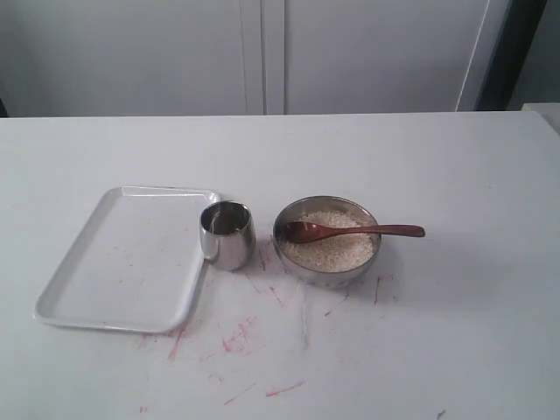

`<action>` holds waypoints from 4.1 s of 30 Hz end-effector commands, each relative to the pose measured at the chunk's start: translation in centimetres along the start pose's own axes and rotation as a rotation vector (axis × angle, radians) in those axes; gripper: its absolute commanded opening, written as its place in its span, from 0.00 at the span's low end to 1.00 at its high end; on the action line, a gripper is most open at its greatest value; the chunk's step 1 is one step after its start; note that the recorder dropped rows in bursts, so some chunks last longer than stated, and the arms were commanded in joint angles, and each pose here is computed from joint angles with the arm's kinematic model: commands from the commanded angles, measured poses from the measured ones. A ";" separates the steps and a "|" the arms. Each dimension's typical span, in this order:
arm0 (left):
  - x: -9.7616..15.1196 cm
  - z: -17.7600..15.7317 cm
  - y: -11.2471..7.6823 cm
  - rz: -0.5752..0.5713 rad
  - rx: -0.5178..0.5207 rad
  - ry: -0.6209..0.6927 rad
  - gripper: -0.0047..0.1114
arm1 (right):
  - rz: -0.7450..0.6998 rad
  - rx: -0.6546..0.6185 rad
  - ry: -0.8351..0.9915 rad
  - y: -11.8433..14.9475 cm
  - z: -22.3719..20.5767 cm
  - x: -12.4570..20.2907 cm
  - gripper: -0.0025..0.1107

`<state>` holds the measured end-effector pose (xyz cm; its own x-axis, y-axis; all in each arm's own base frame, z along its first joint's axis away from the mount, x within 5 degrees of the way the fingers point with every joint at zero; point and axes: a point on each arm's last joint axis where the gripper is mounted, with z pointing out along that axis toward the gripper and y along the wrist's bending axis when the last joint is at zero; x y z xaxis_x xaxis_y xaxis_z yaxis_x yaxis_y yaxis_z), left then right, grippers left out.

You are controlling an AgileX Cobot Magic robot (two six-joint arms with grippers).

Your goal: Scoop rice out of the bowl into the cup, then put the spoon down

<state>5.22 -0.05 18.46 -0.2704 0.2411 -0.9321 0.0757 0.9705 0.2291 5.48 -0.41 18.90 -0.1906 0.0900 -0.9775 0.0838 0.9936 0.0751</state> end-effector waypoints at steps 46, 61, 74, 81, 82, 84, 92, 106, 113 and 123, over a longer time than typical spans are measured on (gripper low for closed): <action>0.6 0.1 -0.2 -0.005 0.014 0.043 0.16 | -0.003 -0.064 -0.379 0.5 -0.7 -3.2 0.02; 0.6 0.1 -0.2 -0.005 0.014 0.043 0.16 | 0.587 -0.304 -0.562 0.8 -1.7 -5.1 0.02; 0.6 0.1 -0.2 -0.005 0.014 0.043 0.16 | 0.738 -0.786 -1.205 1.1 -8.0 -9.8 0.02; 0.6 0.1 -0.2 -0.005 0.014 0.043 0.16 | 0.755 -0.912 -1.296 1.3 -11.3 -13.7 0.02; 0.6 0.1 -0.2 -0.005 0.014 0.043 0.16 | 0.747 -0.920 -1.309 1.4 -11.8 -14.3 0.02; 0.6 0.1 -0.2 -0.005 0.014 0.043 0.16 | 0.743 -0.923 -1.319 1.4 -12.8 -15.5 0.02; 0.6 0.1 -0.2 -0.005 0.014 0.043 0.16 | 0.427 -0.654 -1.271 2.2 -18.5 -21.2 0.02; 0.6 0.1 -0.2 -0.005 0.014 0.043 0.16 | 0.354 -0.390 -1.106 0.2 -22.2 -32.3 0.02; 0.6 0.1 -0.2 -0.005 0.014 0.043 0.16 | 0.239 -0.248 -0.799 0.1 -18.3 -35.4 0.02; 0.6 0.1 -0.2 -0.005 0.014 0.043 0.16 | -0.039 -0.417 -0.311 4.7 -8.9 -36.8 0.02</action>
<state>5.22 -0.05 18.46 -0.2704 0.2411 -0.9321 0.0757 0.9705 0.2291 2.42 0.82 57.14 0.1936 0.1513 -0.9693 -0.3040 0.9487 0.0873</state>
